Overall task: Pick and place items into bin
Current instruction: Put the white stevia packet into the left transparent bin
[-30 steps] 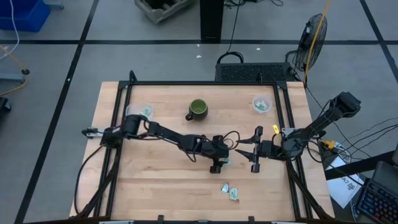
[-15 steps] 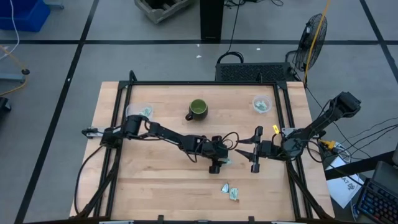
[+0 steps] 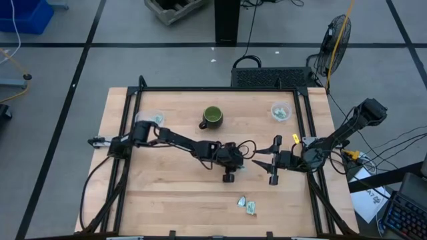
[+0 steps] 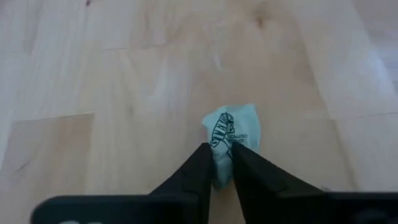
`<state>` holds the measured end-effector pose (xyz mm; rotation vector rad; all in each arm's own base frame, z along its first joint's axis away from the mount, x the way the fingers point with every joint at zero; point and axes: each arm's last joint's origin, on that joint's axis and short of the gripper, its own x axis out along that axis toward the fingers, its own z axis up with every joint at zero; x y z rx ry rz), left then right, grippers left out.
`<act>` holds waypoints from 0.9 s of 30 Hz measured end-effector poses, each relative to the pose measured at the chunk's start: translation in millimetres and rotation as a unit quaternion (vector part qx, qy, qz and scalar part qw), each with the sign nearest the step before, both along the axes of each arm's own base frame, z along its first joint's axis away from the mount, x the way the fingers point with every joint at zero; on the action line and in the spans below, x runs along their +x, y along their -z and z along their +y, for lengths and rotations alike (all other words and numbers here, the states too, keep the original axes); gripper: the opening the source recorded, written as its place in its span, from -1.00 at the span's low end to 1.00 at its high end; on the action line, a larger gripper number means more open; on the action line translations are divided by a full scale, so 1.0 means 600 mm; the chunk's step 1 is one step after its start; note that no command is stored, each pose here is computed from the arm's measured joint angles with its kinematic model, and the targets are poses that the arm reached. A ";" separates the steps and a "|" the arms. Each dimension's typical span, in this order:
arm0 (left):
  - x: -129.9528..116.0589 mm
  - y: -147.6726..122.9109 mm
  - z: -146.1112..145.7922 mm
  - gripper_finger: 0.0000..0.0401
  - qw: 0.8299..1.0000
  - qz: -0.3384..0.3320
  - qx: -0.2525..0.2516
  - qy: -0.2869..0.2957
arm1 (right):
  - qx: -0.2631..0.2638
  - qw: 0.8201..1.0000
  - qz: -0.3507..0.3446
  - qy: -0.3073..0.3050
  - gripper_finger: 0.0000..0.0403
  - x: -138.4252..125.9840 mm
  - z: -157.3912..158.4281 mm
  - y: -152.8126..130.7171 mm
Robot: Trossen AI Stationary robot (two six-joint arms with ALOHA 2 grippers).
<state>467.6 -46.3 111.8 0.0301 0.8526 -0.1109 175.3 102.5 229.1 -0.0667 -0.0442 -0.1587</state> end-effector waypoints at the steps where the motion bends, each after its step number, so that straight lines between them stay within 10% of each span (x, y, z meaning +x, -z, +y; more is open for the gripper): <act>1: -0.001 -0.004 0.003 -0.70 1.000 0.000 -0.001 -0.001 | 0.000 1.000 0.000 0.000 -0.25 0.000 0.000 0.000; 17: -0.056 -0.099 0.033 -0.83 0.998 0.049 0.023 -0.016 | 0.004 1.000 -0.003 -0.003 -0.25 0.000 0.001 -0.001; 27: -0.197 -0.138 0.069 -0.80 0.996 -0.001 -0.004 -0.087 | 0.000 1.000 -0.002 -0.016 -0.25 -0.005 0.008 -0.001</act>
